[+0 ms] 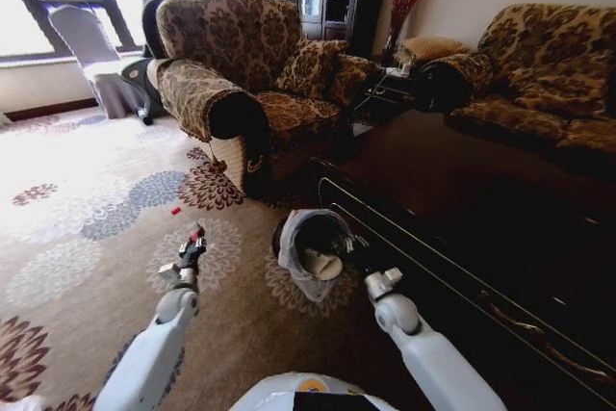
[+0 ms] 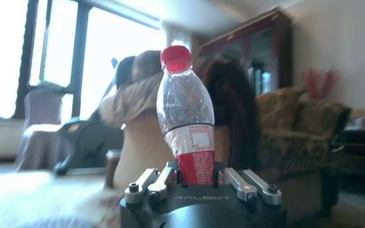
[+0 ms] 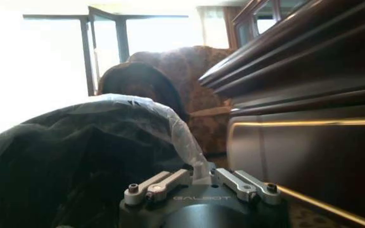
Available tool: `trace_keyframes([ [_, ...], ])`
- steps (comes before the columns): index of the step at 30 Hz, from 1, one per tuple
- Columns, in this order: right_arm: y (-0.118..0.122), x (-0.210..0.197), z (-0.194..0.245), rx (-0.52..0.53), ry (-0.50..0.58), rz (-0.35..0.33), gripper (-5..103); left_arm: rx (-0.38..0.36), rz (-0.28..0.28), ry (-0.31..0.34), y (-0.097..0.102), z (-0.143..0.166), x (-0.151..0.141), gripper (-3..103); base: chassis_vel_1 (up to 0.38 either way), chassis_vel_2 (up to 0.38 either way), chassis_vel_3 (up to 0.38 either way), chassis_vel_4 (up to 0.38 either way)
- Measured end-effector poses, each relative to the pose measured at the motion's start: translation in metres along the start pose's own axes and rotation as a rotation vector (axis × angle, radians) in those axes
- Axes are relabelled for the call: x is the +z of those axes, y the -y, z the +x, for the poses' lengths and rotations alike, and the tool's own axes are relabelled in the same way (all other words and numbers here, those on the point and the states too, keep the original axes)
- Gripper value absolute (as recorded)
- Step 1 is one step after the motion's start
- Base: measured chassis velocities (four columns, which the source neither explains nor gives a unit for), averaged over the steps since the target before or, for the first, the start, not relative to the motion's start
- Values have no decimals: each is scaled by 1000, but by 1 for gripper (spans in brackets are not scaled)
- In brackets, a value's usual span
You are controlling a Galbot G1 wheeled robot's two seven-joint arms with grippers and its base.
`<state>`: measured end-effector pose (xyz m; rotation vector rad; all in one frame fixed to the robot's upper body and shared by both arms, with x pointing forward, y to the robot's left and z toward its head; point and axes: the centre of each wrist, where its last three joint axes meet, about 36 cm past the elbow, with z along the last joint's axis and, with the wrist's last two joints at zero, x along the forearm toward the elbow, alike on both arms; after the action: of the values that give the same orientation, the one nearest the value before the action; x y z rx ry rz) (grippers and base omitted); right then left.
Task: Pick up the trash from the ground and place it into the trash bin.
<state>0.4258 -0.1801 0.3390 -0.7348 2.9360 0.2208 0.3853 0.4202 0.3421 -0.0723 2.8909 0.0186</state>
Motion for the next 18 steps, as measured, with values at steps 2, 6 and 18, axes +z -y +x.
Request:
trace_keyframes([
  [2, -10, 4, -11, -31, -18, -2, 0, 108, -24, 110, 2, 1, -29, 28, 0, 0, 0, 0],
  [6, -22, 11, -23, -64, -29, -12, 0, 291, -20, 232, 26, 5, -77, 28, 0, 0, 0, 0],
  [18, -31, 21, -16, -58, -40, -22, 0, 515, 3, 330, 79, 28, -125, 28, 54, -47, -64, 44],
])
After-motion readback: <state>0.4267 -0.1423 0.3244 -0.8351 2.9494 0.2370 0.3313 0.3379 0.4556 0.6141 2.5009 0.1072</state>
